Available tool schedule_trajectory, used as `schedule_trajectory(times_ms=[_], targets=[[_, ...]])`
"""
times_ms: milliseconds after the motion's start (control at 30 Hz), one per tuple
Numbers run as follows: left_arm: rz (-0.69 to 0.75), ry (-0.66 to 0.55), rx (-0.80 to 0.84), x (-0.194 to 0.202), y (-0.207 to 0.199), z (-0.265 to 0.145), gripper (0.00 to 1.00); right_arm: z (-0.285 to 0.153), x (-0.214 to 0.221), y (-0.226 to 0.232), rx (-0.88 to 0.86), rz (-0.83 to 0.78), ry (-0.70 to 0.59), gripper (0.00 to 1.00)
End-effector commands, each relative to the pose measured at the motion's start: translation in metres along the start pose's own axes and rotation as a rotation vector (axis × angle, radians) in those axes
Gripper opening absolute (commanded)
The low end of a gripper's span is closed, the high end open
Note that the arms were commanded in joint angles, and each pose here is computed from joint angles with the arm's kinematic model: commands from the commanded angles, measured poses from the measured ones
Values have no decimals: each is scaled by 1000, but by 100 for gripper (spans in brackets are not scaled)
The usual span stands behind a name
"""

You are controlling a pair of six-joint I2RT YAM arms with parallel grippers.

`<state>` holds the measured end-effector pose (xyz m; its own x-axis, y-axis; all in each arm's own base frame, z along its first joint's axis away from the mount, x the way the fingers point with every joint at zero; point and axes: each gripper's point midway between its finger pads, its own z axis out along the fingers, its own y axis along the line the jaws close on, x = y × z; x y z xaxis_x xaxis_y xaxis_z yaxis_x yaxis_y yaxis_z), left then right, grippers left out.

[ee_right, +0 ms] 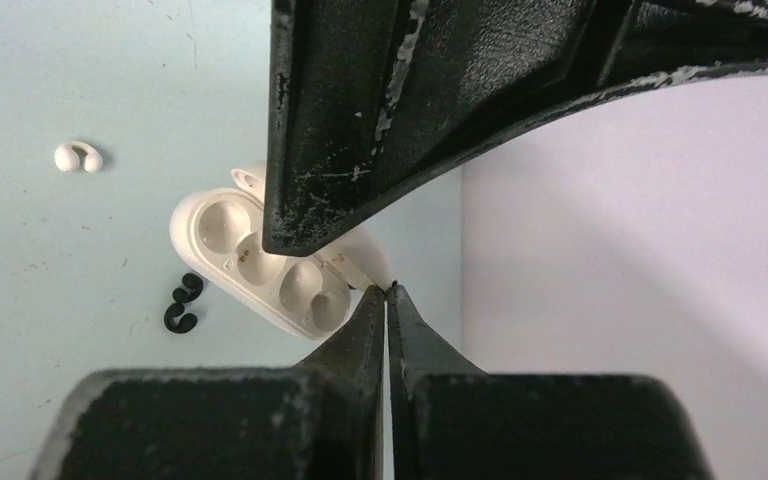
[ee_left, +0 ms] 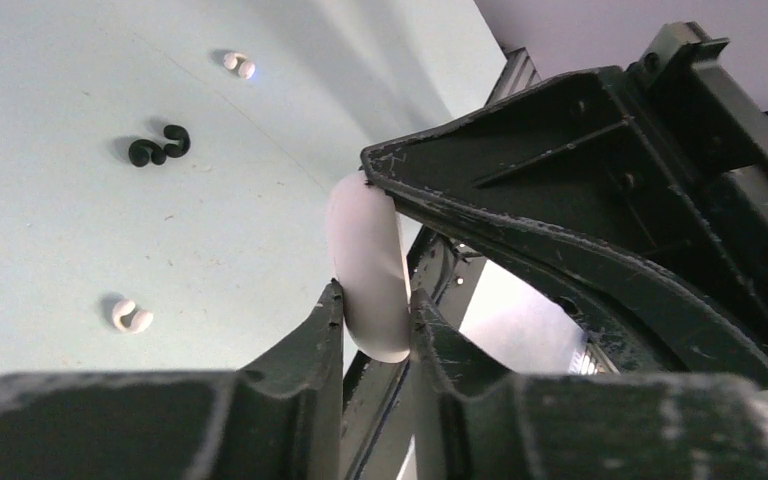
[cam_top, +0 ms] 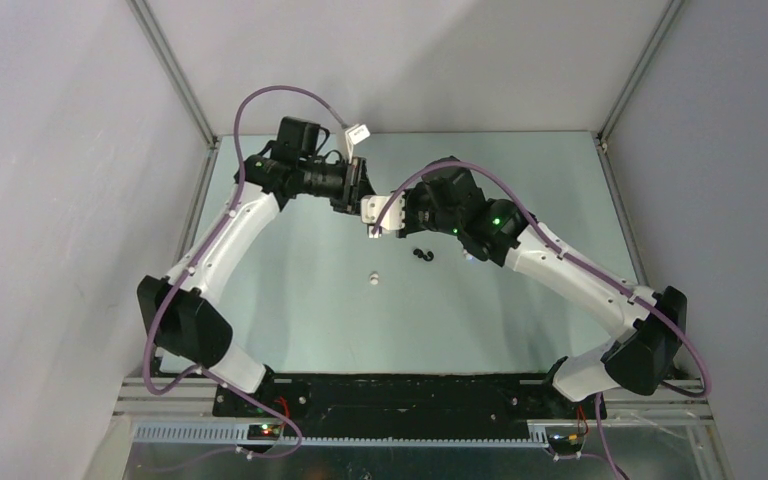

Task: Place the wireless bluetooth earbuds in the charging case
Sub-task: Adjust the charging case at the center of the board, then pick up the earbud from the center of the board.

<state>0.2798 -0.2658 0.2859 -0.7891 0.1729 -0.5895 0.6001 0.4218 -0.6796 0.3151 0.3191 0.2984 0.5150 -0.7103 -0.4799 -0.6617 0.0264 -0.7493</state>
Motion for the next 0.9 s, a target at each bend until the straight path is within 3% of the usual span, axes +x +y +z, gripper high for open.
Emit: schedule_trajectory(times_ms=[0,100,200,267,333,433,567,767,867], targets=[[51,-11,38,-8,-14,-2,14,0,-17,-6,30,-15,-54,0],[61,-12,38,-8,-14,-3,2,-1,-18,-2,22,-8,-56,0],[77,-16,25,-8,-12,-4,0,-4,-17,0,17,28,-57,0],[93,-18,17,-6,-11,-5,0,-10,-15,3,1,48,-55,7],[115,-22,7,-5,-9,-7,0,-21,-11,4,-15,88,-62,22],[163,-20,-10,2,-6,-11,0,-48,-15,7,-68,179,-120,56],[207,-10,-35,11,1,-12,0,-84,-16,5,-120,353,-224,75],[276,13,-89,23,21,-13,0,-91,7,13,-167,674,-208,76],[296,24,-103,30,29,-16,0,-74,40,33,-225,870,-137,66]])
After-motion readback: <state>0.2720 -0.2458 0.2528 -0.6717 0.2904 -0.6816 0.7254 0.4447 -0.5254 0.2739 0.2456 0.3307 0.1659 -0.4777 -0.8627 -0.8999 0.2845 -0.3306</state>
